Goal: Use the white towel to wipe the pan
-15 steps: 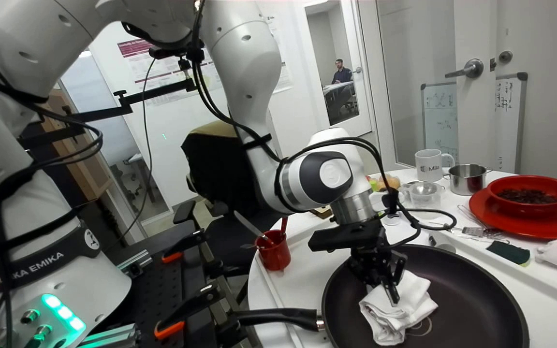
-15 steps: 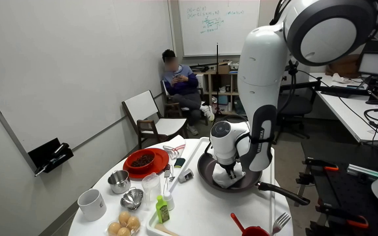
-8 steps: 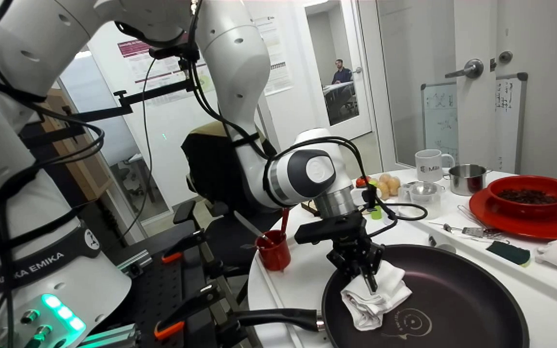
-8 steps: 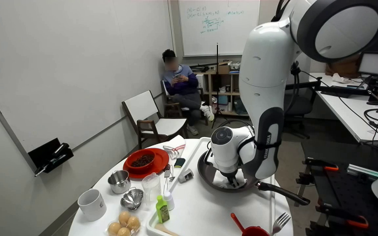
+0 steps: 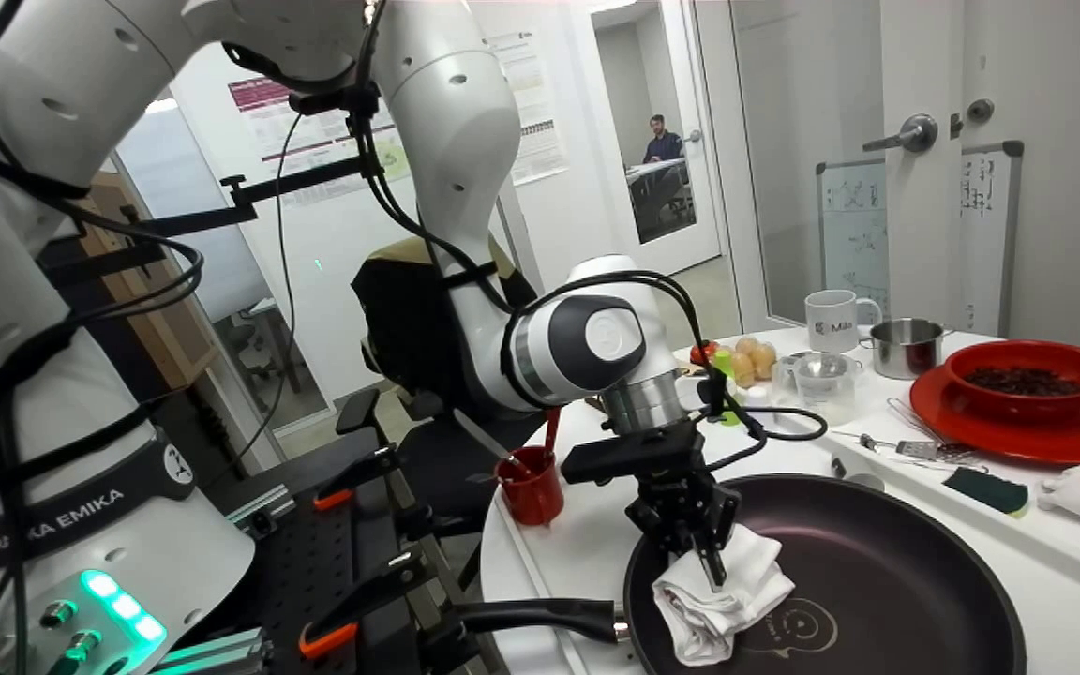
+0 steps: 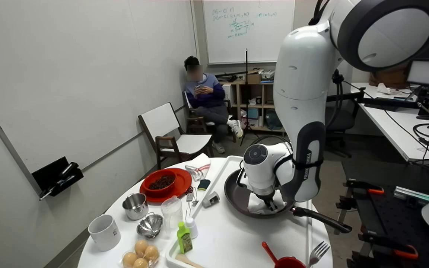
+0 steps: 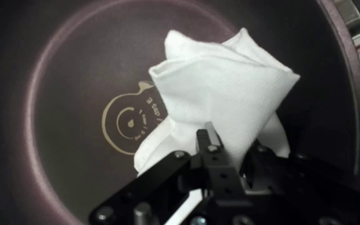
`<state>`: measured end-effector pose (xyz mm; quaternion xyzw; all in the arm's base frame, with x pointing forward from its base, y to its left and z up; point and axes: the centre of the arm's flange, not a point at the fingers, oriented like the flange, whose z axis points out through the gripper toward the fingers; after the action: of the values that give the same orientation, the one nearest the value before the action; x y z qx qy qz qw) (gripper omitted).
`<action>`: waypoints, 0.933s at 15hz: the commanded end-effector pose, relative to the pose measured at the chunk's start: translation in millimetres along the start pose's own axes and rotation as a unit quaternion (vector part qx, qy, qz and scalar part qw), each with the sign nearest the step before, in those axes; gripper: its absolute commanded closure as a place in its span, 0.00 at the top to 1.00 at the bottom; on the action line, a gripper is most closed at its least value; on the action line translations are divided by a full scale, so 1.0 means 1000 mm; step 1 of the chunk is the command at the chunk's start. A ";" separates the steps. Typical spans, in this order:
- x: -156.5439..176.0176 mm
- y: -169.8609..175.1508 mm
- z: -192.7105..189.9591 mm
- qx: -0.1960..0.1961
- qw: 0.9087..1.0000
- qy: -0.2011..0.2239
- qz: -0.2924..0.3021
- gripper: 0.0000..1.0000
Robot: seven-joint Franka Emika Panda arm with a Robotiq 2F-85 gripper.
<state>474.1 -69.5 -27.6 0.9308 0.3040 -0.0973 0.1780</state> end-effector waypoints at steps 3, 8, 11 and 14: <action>-0.030 0.010 0.011 -0.007 0.999 -0.038 0.003 0.07; -0.046 0.038 0.021 -0.034 0.997 -0.050 0.042 0.07; -0.052 0.053 0.025 -0.044 0.995 -0.056 0.066 0.07; -0.055 0.065 0.030 -0.051 0.993 -0.061 0.089 0.07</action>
<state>462.6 -150.8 -16.5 0.9352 0.2344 -0.1246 0.2343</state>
